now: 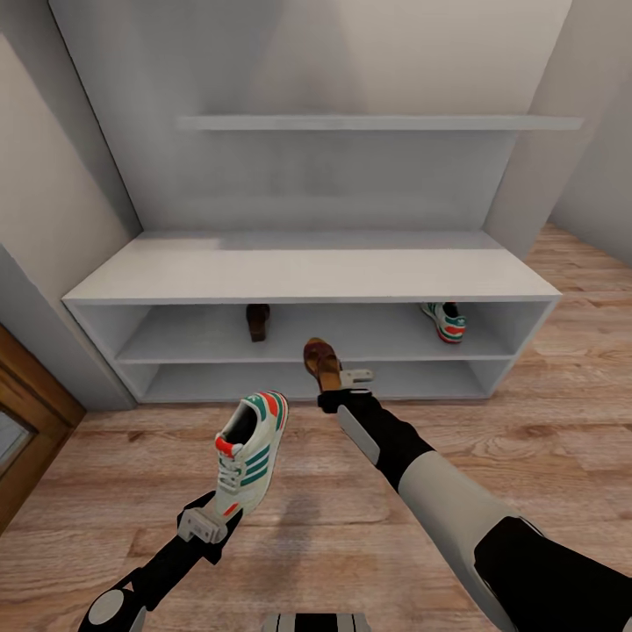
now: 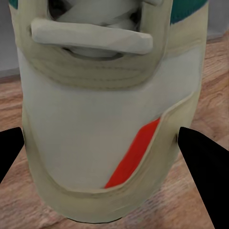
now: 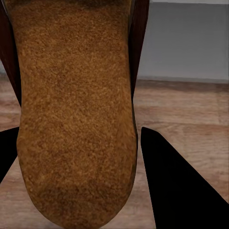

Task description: Pick up the two gym shoes and the two sandals from the corridor floor and place them onto the hallstand (shoe rack) in the corridor, making sure they are on the rack and not on the floor. Arrange them so the two gym shoes are next to each other and the two sandals are next to each other.

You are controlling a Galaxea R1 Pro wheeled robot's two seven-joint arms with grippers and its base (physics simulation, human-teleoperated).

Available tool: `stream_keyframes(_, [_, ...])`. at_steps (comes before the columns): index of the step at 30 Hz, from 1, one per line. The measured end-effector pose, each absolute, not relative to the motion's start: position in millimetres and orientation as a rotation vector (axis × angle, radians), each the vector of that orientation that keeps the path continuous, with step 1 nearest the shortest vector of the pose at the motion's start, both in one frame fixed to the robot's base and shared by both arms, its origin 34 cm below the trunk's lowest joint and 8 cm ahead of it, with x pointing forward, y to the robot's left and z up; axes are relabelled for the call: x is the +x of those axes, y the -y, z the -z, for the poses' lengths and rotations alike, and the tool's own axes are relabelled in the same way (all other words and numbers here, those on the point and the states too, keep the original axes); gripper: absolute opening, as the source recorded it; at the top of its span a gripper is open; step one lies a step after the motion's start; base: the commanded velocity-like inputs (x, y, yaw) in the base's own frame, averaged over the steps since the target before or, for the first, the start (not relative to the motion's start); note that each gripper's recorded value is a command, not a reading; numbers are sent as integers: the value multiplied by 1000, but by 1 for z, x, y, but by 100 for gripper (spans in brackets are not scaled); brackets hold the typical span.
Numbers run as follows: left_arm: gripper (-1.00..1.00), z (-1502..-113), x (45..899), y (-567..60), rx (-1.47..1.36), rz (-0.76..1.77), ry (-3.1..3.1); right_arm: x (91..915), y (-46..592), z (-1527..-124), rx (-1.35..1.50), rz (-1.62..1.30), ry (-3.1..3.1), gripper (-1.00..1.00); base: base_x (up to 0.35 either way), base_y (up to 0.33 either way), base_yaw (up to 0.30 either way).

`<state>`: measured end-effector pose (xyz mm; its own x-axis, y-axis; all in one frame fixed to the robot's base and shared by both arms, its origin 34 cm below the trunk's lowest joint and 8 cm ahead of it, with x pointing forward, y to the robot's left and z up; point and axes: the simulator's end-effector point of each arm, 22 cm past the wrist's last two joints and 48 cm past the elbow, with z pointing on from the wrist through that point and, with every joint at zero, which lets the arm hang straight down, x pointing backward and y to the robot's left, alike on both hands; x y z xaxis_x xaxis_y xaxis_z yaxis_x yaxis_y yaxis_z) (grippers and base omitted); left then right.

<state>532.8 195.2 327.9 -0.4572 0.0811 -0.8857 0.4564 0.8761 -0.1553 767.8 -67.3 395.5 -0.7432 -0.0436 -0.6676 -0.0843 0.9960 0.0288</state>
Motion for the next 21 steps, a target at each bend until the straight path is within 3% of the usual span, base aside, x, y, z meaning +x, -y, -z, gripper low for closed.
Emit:
stream_keyframes(6, [-100, -328, 533, -195, 391, 459, -2017, 767, 65, -395, -103, -75, -2408, -100, 0, 27, 0])
stream_keyframes(21, [-100, -328, 533, -195, 391, 460, -2017, 767, 64, -395, -108, -75, -2407, -100, 0, 155, 0])
